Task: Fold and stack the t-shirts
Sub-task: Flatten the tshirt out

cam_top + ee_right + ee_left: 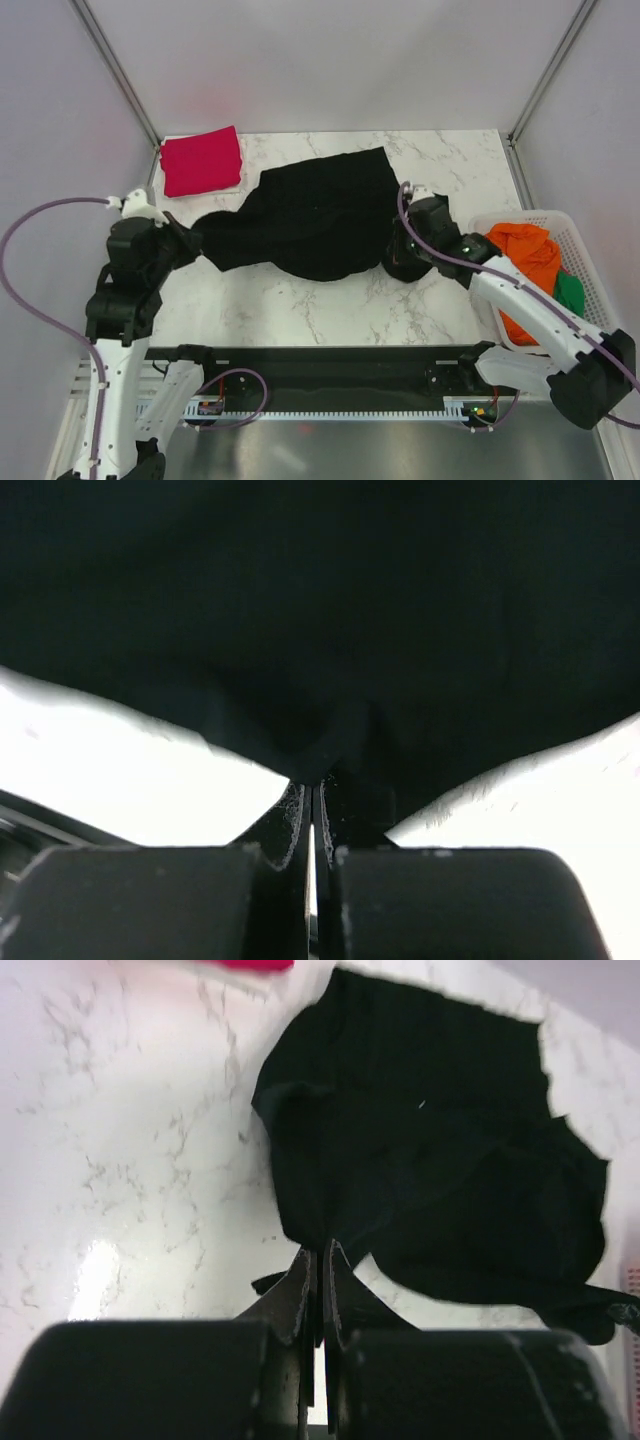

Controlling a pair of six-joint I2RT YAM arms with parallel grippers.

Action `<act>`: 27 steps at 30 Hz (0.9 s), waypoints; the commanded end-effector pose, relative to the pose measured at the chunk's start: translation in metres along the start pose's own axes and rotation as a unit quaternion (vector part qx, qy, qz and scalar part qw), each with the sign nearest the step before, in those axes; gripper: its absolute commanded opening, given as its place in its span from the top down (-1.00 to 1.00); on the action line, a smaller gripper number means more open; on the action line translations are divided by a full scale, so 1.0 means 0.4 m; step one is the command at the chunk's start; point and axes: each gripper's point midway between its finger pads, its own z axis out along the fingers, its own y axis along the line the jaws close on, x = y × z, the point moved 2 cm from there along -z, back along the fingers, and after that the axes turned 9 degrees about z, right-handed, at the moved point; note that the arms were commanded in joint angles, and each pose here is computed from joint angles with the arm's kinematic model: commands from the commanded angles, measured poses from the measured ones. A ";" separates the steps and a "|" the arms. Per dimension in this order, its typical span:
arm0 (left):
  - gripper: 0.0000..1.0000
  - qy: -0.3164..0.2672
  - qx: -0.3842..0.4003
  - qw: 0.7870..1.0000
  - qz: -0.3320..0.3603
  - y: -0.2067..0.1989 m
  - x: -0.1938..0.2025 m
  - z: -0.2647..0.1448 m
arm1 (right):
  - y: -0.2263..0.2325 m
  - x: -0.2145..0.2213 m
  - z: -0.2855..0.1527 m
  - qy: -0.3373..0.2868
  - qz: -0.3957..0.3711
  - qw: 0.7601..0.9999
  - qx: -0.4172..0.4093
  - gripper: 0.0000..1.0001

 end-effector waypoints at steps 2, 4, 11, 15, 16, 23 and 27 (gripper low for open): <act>0.96 -0.125 -0.005 0.992 -0.008 -0.031 -0.225 -0.168 | 0.058 -0.196 -0.210 -0.106 -0.019 0.994 0.022 1.00; 0.96 -0.165 -0.003 0.986 -0.029 -0.044 -0.295 -0.249 | 0.067 -0.235 -0.276 -0.123 -0.023 0.992 0.031 1.00; 0.96 -0.288 0.047 0.956 -0.033 -0.105 -0.487 -0.502 | 0.127 -0.425 -0.666 -0.304 -0.019 0.952 -0.019 1.00; 0.96 -0.387 0.095 0.917 0.033 -0.146 -0.561 -0.668 | 0.163 -0.431 -0.874 -0.394 -0.023 0.910 -0.126 1.00; 0.96 -0.420 0.108 0.900 0.042 -0.150 -0.568 -0.732 | 0.170 -0.421 -0.948 -0.424 -0.022 0.890 -0.169 1.00; 0.96 -0.555 0.169 0.812 0.064 -0.169 -0.598 -0.959 | 0.173 -0.360 -1.156 -0.494 -0.035 0.824 -0.276 1.00; 0.96 -0.546 0.180 0.815 0.069 -0.192 -0.647 -0.916 | 0.147 -0.393 -1.154 -0.509 -0.012 0.829 -0.233 1.00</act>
